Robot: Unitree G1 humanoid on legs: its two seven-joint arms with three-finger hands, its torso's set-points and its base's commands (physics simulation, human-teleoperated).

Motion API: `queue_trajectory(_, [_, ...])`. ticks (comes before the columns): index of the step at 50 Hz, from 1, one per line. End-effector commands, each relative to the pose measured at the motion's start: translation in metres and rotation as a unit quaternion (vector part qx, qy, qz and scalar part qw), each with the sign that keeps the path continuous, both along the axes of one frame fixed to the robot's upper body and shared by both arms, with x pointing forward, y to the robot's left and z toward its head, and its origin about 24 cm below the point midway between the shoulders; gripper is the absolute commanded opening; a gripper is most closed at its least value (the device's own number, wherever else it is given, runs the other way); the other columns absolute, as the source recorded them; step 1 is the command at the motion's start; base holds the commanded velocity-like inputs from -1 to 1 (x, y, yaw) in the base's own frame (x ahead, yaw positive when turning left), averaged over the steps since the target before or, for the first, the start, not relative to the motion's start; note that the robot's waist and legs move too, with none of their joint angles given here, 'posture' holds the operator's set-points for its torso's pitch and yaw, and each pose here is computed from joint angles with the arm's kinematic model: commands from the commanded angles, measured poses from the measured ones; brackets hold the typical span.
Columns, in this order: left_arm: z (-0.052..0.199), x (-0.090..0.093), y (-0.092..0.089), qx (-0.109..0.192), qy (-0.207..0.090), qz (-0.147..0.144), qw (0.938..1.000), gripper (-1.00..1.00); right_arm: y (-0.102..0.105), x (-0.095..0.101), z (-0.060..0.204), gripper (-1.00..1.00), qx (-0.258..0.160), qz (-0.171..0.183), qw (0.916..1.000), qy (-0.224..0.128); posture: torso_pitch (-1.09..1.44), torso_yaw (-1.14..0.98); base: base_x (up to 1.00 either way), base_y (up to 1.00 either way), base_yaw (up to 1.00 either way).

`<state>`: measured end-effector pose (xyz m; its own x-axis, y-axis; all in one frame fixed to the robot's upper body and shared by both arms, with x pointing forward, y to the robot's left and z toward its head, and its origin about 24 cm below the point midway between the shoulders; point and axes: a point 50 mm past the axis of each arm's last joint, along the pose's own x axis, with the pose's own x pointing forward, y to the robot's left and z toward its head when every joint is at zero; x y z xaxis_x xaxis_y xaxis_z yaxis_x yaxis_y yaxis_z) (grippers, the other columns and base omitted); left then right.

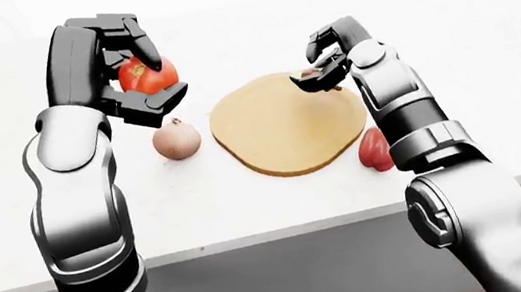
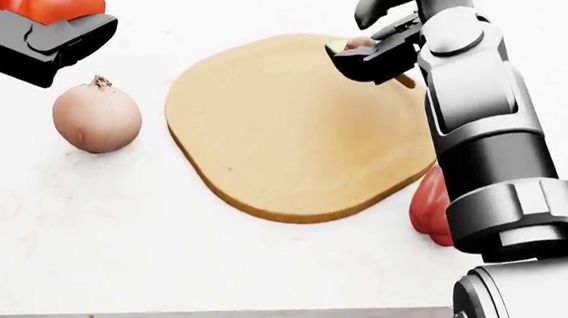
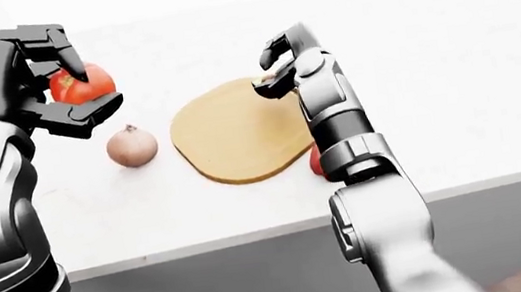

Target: Place the avocado, onion, tomato and bell pepper on the cutting board.

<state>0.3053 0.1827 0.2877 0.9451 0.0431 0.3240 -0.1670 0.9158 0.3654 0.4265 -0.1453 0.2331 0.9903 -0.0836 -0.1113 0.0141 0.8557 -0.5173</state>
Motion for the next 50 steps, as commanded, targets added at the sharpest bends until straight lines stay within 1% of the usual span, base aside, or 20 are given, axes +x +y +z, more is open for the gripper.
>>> queue_trajectory(1, [0.019, -0.008, 0.000, 0.006, -0.049, 0.002, 0.9988, -1.00, 0.003, -0.002, 0.034, -0.35, -0.001, 0.007, 0.9979, -0.064, 0.00, 0.00, 0.00, 0.00, 0.00])
queue_trajectory(2, [0.019, -0.009, 0.000, 0.007, -0.049, 0.002, 0.9988, -1.00, 0.003, -0.002, 0.033, -0.41, -0.001, 0.007, 0.9980, -0.063, 0.00, 0.00, 0.00, 0.00, 0.00])
queue_trajectory(8, [0.019, -0.009, 0.000, 0.007, -0.050, 0.002, 0.9987, -1.00, 0.002, -0.002, 0.029, -0.40, -0.002, 0.005, 0.9983, -0.057, 0.00, 0.00, 0.00, 0.00, 0.00])
queue_trajectory(11, [0.019, -0.009, 0.000, 0.006, -0.049, 0.003, 0.9988, -1.00, 0.001, -0.001, 0.025, -0.42, -0.004, 0.004, 0.9985, -0.055, 0.00, 0.00, 0.00, 0.00, 0.00])
queue_trajectory(17, [0.018, -0.009, 0.000, 0.007, -0.049, 0.002, 0.9988, -1.00, 0.001, 0.001, 0.016, -0.51, -0.024, -0.002, 0.9984, -0.051, 0.00, 0.00, 0.00, 0.00, 0.00])
queue_trajectory(25, [0.021, -0.009, 0.001, 0.007, -0.050, 0.002, 0.9987, -1.00, 0.001, 0.003, 0.008, -0.45, -0.034, -0.005, 0.9983, -0.047, 0.00, 0.00, 0.00, 0.00, 0.00])
queue_trajectory(26, [0.021, -0.009, 0.001, 0.007, -0.050, 0.002, 0.9987, -1.00, 0.001, 0.003, 0.008, -0.41, -0.034, -0.005, 0.9983, -0.047, 0.00, 0.00, 0.00, 0.00, 0.00])
queue_trajectory(27, [0.021, -0.009, 0.001, 0.008, -0.051, 0.003, 0.9987, -1.00, 0.002, 0.003, 0.008, -0.31, -0.034, -0.005, 0.9983, -0.047, 0.00, 0.00, 0.00, 0.00, 0.00])
queue_trajectory(28, [0.022, -0.009, 0.001, 0.008, -0.051, 0.003, 0.9987, -1.00, 0.002, 0.003, 0.007, -0.28, -0.035, -0.005, 0.9983, -0.047, 0.00, 0.00, 0.00, 0.00, 0.00])
queue_trajectory(29, [0.022, -0.008, 0.001, 0.007, -0.051, 0.003, 0.9987, -1.00, 0.002, 0.003, 0.007, -0.18, -0.036, -0.004, 0.9983, -0.047, 0.00, 0.00, 0.00, 0.00, 0.00])
queue_trajectory(30, [0.022, -0.008, 0.001, 0.008, -0.051, 0.003, 0.9987, -1.00, 0.002, 0.004, 0.007, -0.18, -0.036, -0.004, 0.9983, -0.047, 0.00, 0.00, 0.00, 0.00, 0.00])
queue_trajectory(31, [0.022, -0.008, 0.000, 0.008, -0.051, 0.002, 0.9987, -1.00, 0.002, 0.004, 0.008, -0.14, -0.036, -0.005, 0.9982, -0.047, 0.00, 0.00, 0.00, 0.00, 0.00])
queue_trajectory(32, [0.022, -0.008, 0.001, 0.007, -0.051, 0.003, 0.9986, -1.00, 0.001, 0.004, 0.008, 0.15, -0.037, -0.006, 0.9982, -0.047, 0.00, 0.00, 0.00, 0.00, 0.00])
queue_trajectory(33, [0.022, -0.008, 0.001, 0.007, -0.051, 0.003, 0.9986, -1.00, 0.001, 0.004, 0.009, 0.50, -0.037, -0.006, 0.9982, -0.047, 0.00, 0.00, 0.00, 0.00, 0.00])
queue_trajectory(34, [0.022, -0.008, 0.001, 0.007, -0.051, 0.003, 0.9987, -1.00, 0.001, 0.004, 0.009, 0.56, -0.038, -0.006, 0.9982, -0.047, 0.00, 0.00, 0.00, 0.00, 0.00])
queue_trajectory(35, [0.022, -0.008, 0.001, 0.007, -0.051, 0.002, 0.9987, -1.00, 0.001, 0.003, 0.009, 0.84, -0.037, -0.006, 0.9982, -0.047, 0.00, 0.00, 0.00, 0.00, 0.00])
queue_trajectory(36, [0.022, -0.008, 0.000, 0.007, -0.050, 0.002, 0.9987, -1.00, 0.001, 0.003, 0.009, 1.00, -0.038, -0.006, 0.9982, -0.047, 0.00, 0.00, 0.00, 0.00, 0.00])
queue_trajectory(44, [0.021, -0.006, -0.002, 0.008, -0.050, -0.002, 0.9987, -1.00, 0.000, 0.002, 0.013, 1.00, -0.033, -0.009, 0.9980, -0.052, 0.00, 0.00, 0.00, 0.00, 0.00])
queue_trajectory(47, [0.020, -0.004, -0.008, 0.011, -0.049, -0.009, 0.9987, -1.00, -0.002, 0.000, 0.020, 1.00, -0.029, -0.011, 0.9978, -0.059, 0.00, 0.00, 0.00, 0.00, 0.00])
queue_trajectory(50, [0.026, 0.002, -0.018, 0.017, -0.051, -0.025, 0.9982, -1.00, -0.005, -0.007, 0.032, 1.00, -0.023, -0.015, 0.9967, -0.076, 0.00, 0.00, 0.00, 0.00, 0.00])
